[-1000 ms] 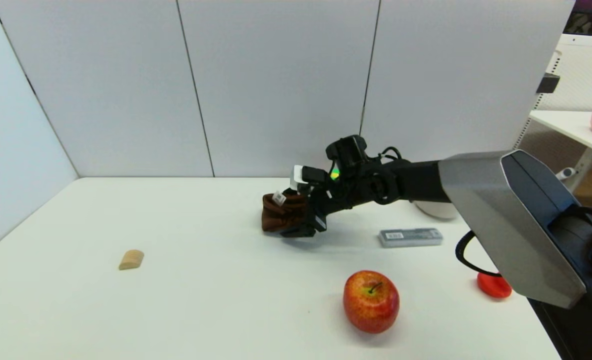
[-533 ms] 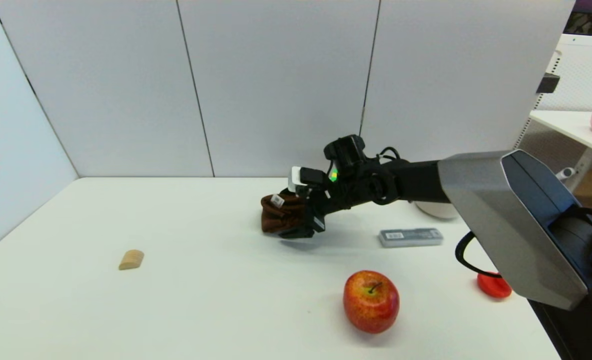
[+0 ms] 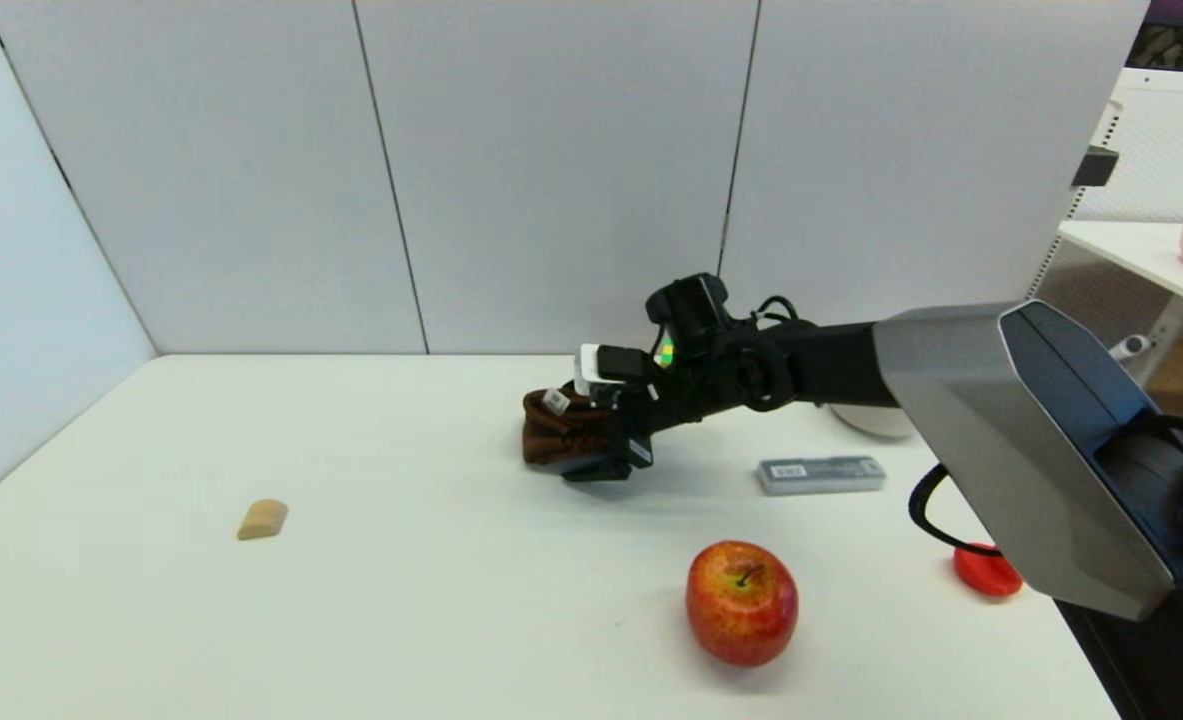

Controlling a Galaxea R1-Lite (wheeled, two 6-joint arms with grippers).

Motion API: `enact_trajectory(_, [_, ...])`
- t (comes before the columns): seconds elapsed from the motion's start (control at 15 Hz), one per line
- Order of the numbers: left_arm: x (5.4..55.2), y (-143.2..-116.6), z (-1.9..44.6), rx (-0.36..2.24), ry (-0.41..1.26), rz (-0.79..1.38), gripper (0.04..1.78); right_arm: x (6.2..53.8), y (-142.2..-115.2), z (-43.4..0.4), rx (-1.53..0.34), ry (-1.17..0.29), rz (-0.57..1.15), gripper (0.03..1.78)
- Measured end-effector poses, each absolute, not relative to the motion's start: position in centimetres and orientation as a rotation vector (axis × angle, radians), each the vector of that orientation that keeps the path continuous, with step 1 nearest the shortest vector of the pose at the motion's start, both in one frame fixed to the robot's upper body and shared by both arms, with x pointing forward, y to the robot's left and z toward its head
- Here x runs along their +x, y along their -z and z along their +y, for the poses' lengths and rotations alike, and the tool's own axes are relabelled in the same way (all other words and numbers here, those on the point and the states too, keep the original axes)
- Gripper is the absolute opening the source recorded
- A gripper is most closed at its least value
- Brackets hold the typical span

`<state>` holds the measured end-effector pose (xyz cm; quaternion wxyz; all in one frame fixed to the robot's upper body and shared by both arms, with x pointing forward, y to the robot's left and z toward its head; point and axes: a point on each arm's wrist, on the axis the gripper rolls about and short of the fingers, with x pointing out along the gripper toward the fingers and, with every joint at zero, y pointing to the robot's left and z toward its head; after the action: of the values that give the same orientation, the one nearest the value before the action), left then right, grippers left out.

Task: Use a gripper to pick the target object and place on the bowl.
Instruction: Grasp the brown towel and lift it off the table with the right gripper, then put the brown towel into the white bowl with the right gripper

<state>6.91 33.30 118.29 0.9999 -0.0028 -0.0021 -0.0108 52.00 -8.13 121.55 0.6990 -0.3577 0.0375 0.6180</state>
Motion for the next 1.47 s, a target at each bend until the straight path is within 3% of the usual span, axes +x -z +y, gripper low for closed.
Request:
enact_trajectory(0.47, [6.9, -118.3, 33.3, -0.006, 0.021, -0.004, 1.71, 51.9, -121.5, -8.2, -0.797, -1.379, 0.102, 1.70])
enact_trajectory(0.67, [6.9, -118.3, 33.3, -0.005, 0.021, -0.004, 1.71, 51.7, -121.7, -8.3, -0.797, -1.381, 0.116, 1.19])
enact_trajectory(0.93, [6.9, -118.3, 33.3, -0.005, 0.021, -0.004, 1.71, 51.7, -121.9, -8.3, -0.798, -1.383, 0.108, 0.78])
enact_trajectory(1.07, [6.9, -118.3, 33.3, -0.006, 0.021, -0.004, 1.71, 51.7, -122.0, -8.3, -0.797, -1.383, 0.107, 0.27])
enact_trajectory(1.47, [6.9, -118.3, 33.3, -0.006, 0.021, -0.004, 1.71, 51.1, -123.5, -8.5, -0.796, -1.382, 0.103, 0.27])
